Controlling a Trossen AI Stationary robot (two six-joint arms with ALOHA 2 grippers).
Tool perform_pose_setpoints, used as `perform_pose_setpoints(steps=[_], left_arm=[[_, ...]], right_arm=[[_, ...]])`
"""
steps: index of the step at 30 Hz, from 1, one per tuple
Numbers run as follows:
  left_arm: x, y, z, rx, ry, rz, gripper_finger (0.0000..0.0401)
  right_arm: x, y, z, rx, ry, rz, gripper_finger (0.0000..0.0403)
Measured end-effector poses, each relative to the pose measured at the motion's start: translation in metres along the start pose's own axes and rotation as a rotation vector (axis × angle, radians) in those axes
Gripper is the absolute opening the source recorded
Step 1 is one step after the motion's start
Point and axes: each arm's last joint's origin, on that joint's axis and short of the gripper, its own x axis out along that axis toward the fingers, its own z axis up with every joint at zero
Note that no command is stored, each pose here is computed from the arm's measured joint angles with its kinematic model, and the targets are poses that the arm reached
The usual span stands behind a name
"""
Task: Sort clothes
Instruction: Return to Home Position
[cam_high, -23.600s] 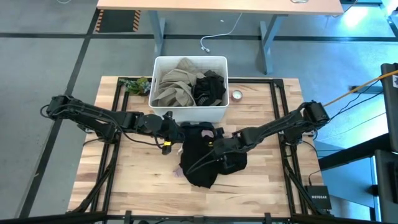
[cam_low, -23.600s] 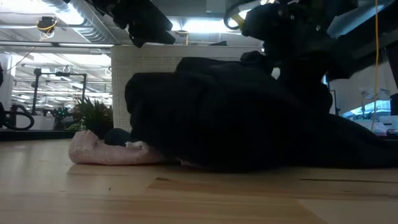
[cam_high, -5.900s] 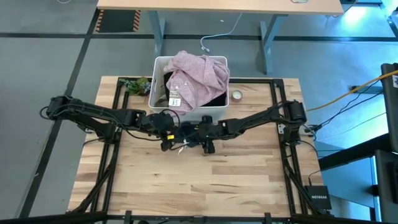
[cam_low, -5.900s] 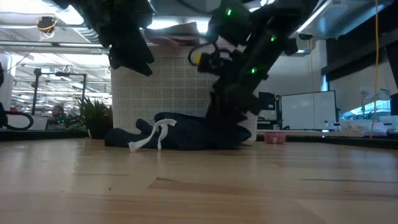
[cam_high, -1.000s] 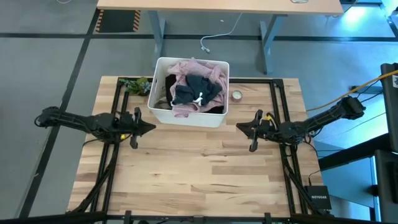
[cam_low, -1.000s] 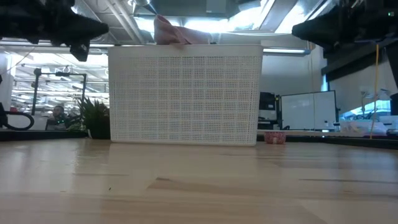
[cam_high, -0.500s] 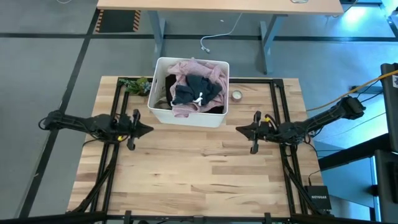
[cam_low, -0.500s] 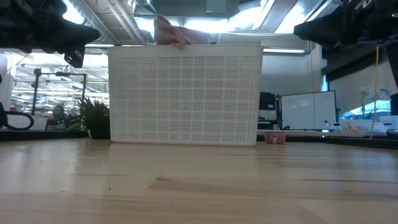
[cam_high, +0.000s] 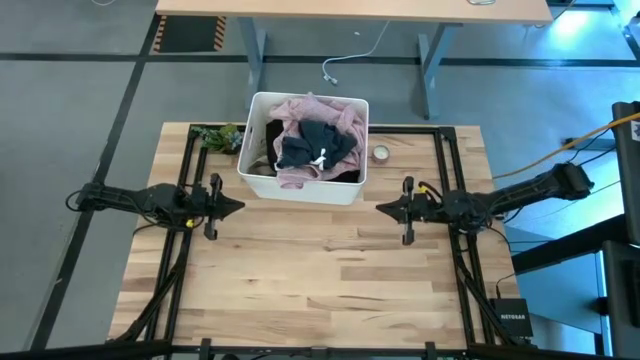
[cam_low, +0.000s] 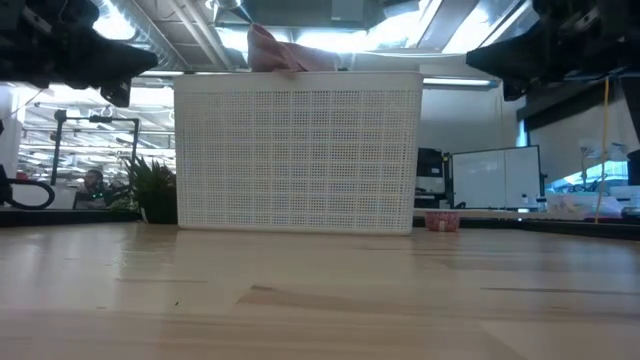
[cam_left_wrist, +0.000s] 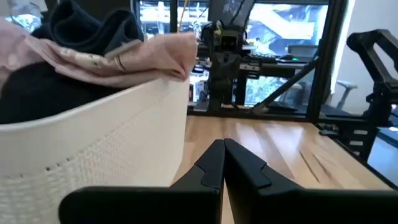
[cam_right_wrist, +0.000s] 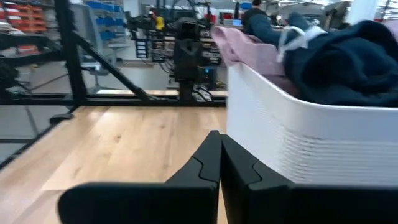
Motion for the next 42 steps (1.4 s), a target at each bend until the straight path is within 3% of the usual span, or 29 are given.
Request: perform_pose_setpoints(steps=[7,19,42], left_arm=[[0.000,0.000,-0.001,-0.017,0.007,0.002,0.0003],[0.000,0.000,0.003,0.000,-0.029,-0.007,0.0001],[-0.001,0.000,0.002,0.010,-0.023,-0.025,0.0001]], right_arm=[[-0.005,-0.015,-0.002,0.016,0.043,-0.044,0.0006],[-0.036,-0.022,-0.021,0.122,-0.090,-0.114,0.0006],[-0.041,-0.024,-0.024,0.106,-0.061,-0.153,0.0007]])
